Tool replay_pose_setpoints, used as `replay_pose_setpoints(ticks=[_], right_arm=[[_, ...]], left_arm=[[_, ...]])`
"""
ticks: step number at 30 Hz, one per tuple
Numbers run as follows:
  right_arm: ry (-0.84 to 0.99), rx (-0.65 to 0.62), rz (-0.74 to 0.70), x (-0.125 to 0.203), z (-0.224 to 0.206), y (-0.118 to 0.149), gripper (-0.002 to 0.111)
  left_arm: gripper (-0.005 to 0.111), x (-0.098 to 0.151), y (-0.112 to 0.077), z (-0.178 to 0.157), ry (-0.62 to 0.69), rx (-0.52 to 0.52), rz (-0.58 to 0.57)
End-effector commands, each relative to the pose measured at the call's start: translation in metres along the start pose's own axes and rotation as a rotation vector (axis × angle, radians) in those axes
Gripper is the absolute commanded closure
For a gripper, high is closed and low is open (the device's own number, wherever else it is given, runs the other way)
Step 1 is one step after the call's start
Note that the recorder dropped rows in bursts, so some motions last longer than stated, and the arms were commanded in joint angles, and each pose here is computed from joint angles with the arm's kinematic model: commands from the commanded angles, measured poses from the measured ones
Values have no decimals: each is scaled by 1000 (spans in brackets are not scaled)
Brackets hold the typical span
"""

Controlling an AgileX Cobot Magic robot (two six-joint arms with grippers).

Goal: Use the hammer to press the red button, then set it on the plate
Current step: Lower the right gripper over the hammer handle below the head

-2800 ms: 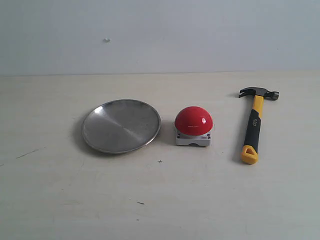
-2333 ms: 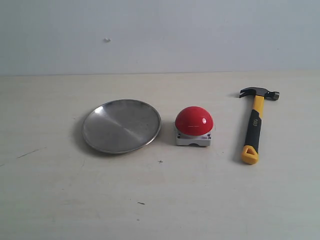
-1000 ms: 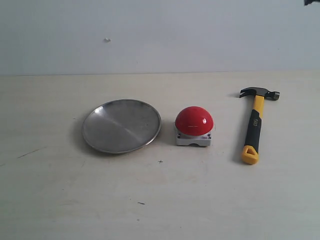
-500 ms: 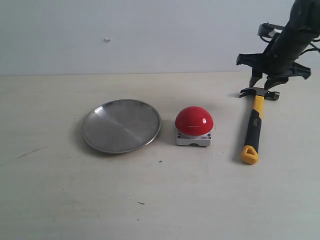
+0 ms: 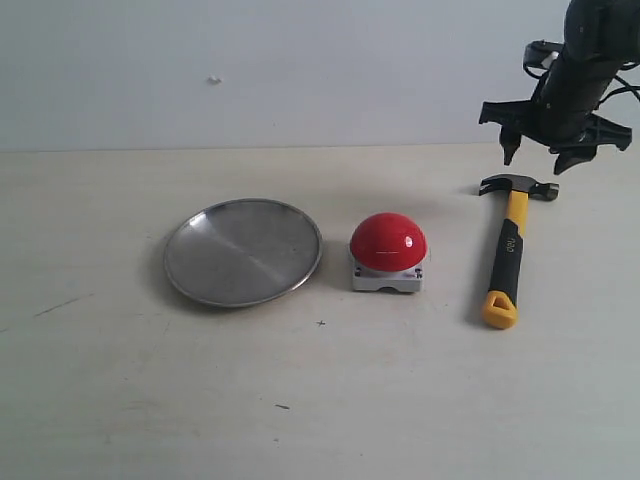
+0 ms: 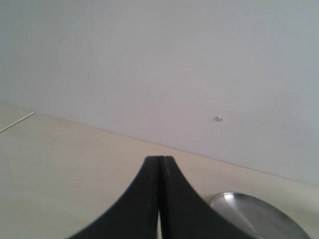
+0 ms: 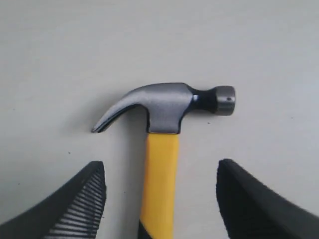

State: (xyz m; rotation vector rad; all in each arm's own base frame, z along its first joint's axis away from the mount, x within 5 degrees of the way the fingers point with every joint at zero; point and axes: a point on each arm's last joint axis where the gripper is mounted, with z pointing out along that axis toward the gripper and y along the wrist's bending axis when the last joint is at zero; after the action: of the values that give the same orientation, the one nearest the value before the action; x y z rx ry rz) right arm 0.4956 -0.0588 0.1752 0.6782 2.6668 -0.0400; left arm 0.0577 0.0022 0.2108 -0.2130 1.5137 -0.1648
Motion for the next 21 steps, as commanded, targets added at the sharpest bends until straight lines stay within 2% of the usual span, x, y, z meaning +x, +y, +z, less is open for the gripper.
replay_pose_setpoints(ticks=[1, 6, 18, 21], right_arm=[[8, 3, 53, 0, 3, 0, 45], [73, -10, 65, 9, 27, 2, 45], [17, -27, 83, 2, 34, 0, 45], [68, -3, 86, 4, 43, -1, 45]], left_arm=[[107, 1, 0, 0, -1, 8, -2], [107, 1, 0, 0, -1, 8, -2], [107, 1, 0, 0, -1, 8, -2], [107, 1, 0, 0, -1, 8, -2]])
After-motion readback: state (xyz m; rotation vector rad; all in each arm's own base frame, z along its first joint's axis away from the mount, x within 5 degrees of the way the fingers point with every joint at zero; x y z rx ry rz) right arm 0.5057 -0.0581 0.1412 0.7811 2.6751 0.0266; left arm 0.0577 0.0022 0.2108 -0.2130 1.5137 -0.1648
